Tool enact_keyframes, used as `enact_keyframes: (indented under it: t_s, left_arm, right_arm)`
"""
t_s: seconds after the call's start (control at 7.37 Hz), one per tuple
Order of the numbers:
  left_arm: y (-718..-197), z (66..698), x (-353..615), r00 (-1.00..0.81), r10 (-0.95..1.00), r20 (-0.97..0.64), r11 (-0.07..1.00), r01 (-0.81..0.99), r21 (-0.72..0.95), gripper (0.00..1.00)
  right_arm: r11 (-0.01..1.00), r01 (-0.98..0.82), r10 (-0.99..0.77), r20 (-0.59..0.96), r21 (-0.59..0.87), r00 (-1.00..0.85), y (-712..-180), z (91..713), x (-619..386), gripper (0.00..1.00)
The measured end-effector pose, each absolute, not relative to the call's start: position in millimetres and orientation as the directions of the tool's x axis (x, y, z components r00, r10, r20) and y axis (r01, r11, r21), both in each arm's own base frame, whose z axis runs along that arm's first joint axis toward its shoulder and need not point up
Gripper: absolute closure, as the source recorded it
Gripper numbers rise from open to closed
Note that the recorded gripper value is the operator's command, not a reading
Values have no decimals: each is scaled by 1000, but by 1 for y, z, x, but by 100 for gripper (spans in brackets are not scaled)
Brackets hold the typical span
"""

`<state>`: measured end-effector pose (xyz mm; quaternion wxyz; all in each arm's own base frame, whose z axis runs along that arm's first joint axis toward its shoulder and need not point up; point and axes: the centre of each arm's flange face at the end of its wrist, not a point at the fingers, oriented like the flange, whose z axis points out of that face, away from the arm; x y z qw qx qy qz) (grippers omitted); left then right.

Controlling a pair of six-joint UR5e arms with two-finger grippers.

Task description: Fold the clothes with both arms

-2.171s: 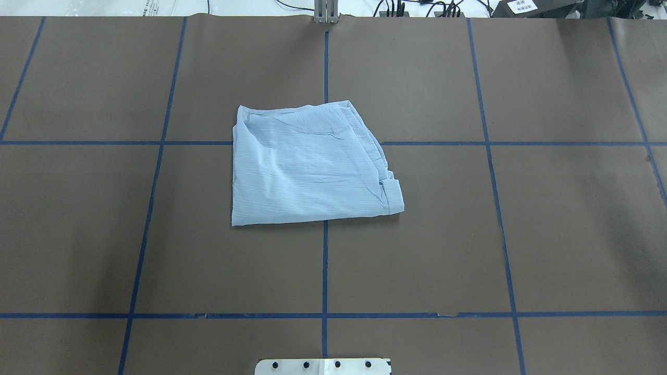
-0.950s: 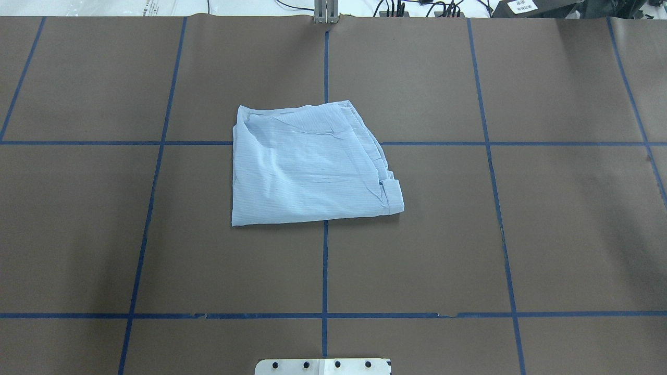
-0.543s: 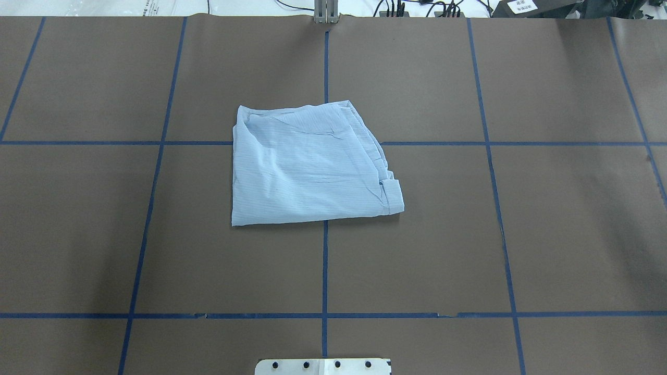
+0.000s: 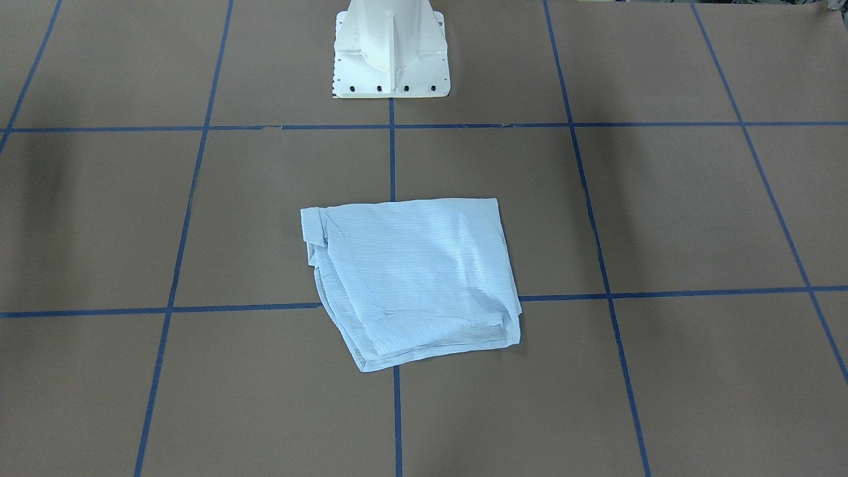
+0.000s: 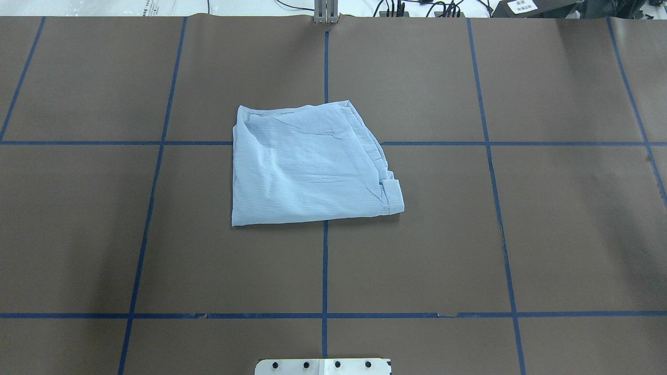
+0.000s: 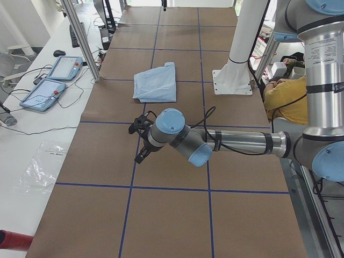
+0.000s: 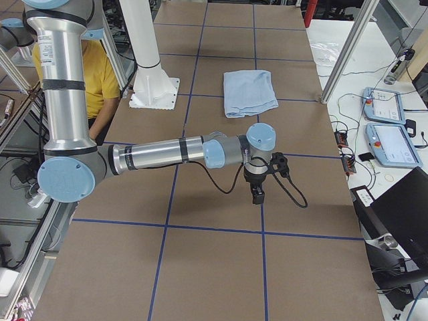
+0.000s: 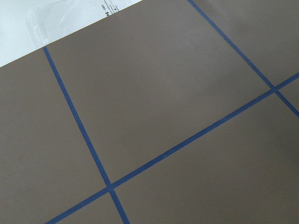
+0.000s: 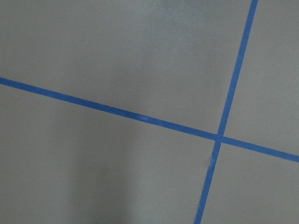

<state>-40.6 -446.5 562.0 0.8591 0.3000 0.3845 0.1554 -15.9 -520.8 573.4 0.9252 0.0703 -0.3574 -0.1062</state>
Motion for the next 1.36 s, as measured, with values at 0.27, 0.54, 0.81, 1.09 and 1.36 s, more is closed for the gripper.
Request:
enact_keyframes:
  t_s: [0.27,0.54,0.81,1.09,1.36]
  left_arm:
    - [-447,561,-41,656,498,-567,771,-36,636,0]
    - [-447,560,-41,656,499,-566,770,-35,637,0]
    - [-447,559,-41,656,500,-565,768,-36,639,0]
    - [-447,560,-40,655,500,-567,770,-36,637,0]
    - [-447,560,-40,655,500,-567,769,-36,638,0]
  right_arm:
    - [967,147,-248,646,207,722,-521,573,-17,0]
    - [966,151,-251,646,208,721,-521,573,-18,0]
    - [965,156,-257,646,211,719,-522,572,-21,0]
    - [964,159,-261,645,213,718,-523,570,-23,0]
    - [963,164,-266,644,215,717,-524,569,-26,0]
